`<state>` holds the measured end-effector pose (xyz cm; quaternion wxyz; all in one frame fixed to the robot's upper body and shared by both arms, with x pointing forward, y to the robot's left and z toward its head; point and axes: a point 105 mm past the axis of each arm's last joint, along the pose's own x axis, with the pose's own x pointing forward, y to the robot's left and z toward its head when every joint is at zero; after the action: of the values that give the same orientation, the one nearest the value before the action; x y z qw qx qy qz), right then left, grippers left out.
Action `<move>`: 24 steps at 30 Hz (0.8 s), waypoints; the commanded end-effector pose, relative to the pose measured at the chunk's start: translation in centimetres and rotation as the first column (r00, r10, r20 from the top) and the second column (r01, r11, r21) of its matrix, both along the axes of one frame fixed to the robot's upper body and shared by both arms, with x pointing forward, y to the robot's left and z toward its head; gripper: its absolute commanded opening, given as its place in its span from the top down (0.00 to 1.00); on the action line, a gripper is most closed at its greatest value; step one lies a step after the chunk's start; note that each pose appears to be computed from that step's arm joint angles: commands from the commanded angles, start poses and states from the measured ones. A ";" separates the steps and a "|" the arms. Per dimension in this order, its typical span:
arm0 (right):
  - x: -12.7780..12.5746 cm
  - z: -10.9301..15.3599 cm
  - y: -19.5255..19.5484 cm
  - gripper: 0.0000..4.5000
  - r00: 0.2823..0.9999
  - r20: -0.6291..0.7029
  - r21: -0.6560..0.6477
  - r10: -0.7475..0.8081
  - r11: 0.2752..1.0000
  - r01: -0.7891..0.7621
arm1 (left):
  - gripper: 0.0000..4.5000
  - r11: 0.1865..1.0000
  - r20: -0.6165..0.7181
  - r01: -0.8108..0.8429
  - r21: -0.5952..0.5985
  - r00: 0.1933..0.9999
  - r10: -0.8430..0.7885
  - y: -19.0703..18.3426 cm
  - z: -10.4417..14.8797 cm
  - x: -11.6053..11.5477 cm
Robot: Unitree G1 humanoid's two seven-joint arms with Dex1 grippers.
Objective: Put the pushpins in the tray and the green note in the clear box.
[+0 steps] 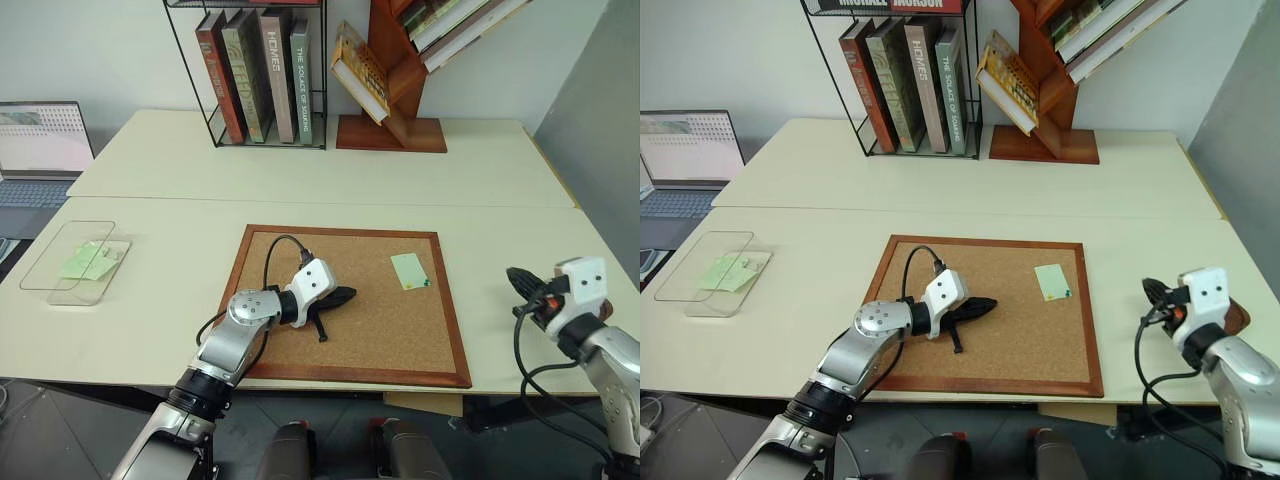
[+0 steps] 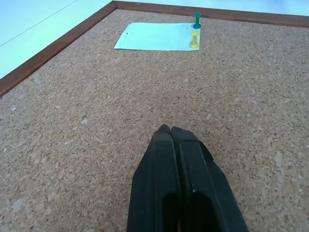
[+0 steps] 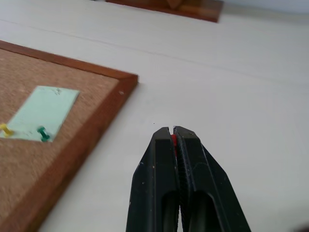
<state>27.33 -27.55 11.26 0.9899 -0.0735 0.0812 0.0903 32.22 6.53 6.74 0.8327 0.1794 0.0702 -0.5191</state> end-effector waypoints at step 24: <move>0.6 -1.7 -8.7 0.64 0.916 -0.031 -0.155 -0.399 0.907 0.390 | 1.00 0.999 -0.047 -0.017 0.047 0.999 0.020 0.1 -2.4 -0.6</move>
<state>27.69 -35.72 8.38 0.9772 -0.1144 0.1443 -0.1053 32.13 6.08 6.49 0.8331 0.1789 0.0629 -0.5195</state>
